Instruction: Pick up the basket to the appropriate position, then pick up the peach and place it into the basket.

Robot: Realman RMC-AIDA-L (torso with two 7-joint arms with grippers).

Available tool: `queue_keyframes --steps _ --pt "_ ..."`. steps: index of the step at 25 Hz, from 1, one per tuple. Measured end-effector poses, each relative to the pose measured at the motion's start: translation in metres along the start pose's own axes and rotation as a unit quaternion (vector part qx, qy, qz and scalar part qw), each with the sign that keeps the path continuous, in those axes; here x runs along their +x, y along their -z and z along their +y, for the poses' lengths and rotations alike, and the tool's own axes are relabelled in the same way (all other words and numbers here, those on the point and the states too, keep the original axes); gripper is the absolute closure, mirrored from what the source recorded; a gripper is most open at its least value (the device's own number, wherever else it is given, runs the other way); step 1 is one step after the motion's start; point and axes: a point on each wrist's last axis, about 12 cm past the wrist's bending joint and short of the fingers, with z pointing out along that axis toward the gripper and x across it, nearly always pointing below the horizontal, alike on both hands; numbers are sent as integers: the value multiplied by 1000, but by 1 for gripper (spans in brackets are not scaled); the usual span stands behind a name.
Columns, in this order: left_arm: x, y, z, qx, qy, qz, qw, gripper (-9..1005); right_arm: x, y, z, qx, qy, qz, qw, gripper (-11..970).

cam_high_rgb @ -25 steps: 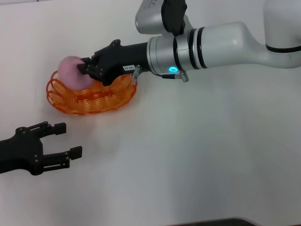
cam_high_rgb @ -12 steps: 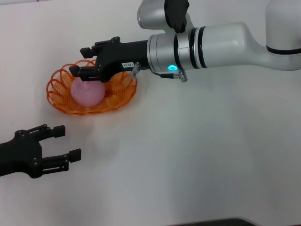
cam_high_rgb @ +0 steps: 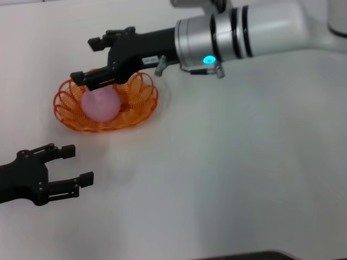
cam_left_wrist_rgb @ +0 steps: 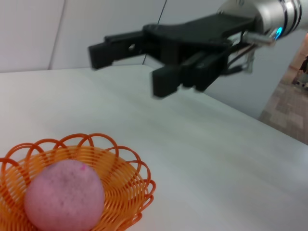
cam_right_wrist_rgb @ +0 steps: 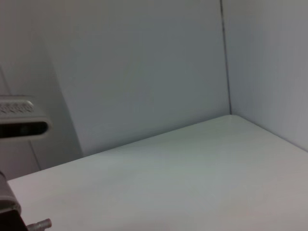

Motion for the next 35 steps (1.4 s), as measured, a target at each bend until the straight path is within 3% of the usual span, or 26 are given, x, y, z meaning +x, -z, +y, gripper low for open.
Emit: queue_keyframes --steps 9,13,16,24,30,35 --pt "-2 2 0 1 -2 -1 1000 130 -34 54 -11 -34 2 69 997 28" --pt "-2 2 0 1 -3 -1 1000 130 -38 85 -19 -27 -5 83 996 24" --pt "-2 2 0 1 -2 -2 1000 130 -31 113 -21 -27 -3 46 999 27" --pt "-3 2 1 -3 0 -12 1000 130 22 154 -4 -2 28 -49 998 30" --pt "-4 2 2 -7 -1 -14 1000 130 90 150 12 -1 33 -88 996 29" --pt "-5 6 4 -18 1 -25 1000 130 131 139 25 18 30 -104 994 29"
